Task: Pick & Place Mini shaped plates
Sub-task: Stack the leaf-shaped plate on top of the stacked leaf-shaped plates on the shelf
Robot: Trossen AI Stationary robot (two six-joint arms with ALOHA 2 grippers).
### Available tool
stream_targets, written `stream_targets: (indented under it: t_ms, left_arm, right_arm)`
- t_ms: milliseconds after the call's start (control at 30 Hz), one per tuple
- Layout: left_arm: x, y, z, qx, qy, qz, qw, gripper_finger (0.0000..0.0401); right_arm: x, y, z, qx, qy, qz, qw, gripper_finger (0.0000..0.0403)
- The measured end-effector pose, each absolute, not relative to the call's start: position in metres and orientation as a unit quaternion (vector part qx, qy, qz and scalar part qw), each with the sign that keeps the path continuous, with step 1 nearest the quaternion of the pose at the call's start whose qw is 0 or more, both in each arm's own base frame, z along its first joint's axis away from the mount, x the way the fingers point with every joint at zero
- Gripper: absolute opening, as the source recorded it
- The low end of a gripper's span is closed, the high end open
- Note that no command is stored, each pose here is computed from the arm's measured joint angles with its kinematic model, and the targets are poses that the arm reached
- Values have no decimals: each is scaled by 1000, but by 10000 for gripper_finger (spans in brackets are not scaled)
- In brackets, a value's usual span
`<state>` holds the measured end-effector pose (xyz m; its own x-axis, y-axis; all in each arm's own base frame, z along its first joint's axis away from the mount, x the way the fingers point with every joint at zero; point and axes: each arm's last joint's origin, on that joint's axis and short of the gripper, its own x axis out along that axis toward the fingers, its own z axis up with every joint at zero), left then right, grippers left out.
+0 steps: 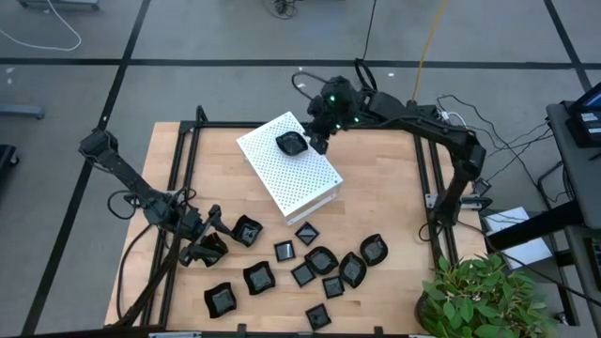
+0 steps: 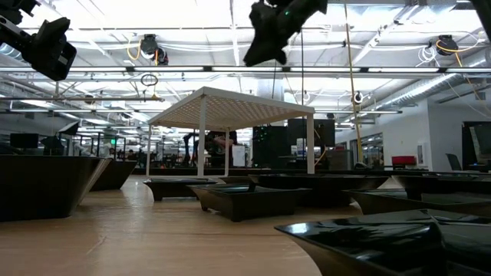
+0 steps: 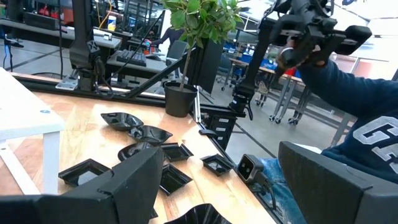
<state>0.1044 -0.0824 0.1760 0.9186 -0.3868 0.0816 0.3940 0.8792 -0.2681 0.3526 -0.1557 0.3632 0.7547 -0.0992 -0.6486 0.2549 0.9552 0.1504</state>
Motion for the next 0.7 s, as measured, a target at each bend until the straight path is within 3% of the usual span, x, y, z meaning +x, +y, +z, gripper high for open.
stream_targets:
  t_ms: [300,567,700]
  left_arm:
    - [104,-82,176,-141,-13,-201,969,324]
    - [104,-82,176,-141,-13,-201,969,324]
    - [104,-82,176,-141,-13,-201,969,324]
  right_arm:
    - [328,-76,371,85,469,-91,874,78]
    - [310,8,365,98,569,-79,813,159]
    - [303,44,358,137,592,-95,789,178]
